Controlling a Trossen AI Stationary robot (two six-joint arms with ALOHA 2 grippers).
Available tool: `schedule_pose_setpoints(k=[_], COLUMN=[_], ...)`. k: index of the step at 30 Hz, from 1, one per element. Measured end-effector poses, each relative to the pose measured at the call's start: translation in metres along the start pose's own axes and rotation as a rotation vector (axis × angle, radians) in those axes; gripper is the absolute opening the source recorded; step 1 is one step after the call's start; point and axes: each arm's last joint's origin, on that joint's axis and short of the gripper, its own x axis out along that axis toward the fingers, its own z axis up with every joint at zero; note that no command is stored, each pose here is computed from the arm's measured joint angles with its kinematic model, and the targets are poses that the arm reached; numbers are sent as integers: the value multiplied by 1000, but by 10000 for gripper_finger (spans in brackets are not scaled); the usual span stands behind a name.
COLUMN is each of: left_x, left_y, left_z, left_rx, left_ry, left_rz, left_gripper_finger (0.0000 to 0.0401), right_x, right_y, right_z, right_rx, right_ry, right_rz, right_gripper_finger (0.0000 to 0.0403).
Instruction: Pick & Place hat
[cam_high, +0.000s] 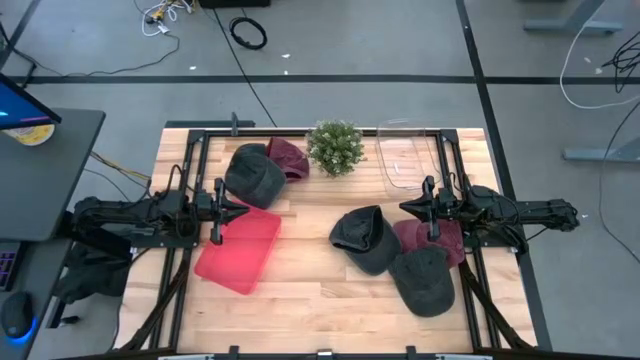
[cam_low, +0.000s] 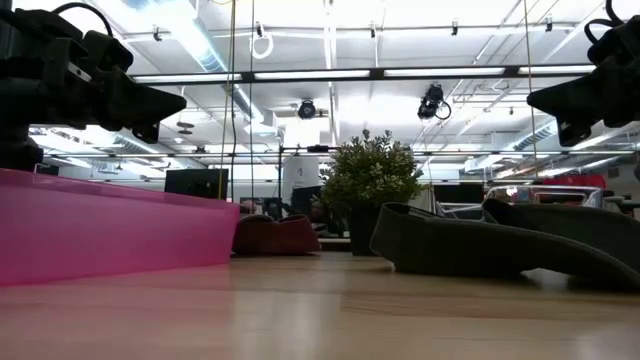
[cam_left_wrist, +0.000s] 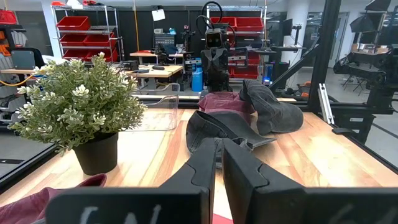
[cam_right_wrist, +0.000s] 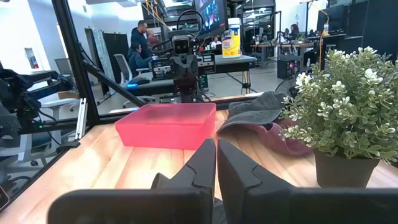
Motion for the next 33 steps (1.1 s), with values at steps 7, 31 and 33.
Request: schedule_pose_setpoints(k=[7, 31, 33], left_x=[0, 0, -1], left_y=[0, 2, 3], left_z=[0, 5, 11], left_rx=[0, -30, -99], left_ry=[0, -58, -116], left_rz=[1, 81, 112], left_gripper_finger=[32, 32, 32], right_x=[0, 0, -2], right_y=[0, -1, -2], right_z=[0, 9, 16], right_rx=[0, 162, 249], right_ry=[0, -105, -192], right_rz=[0, -36, -96], right_gripper_finger=[21, 21, 21])
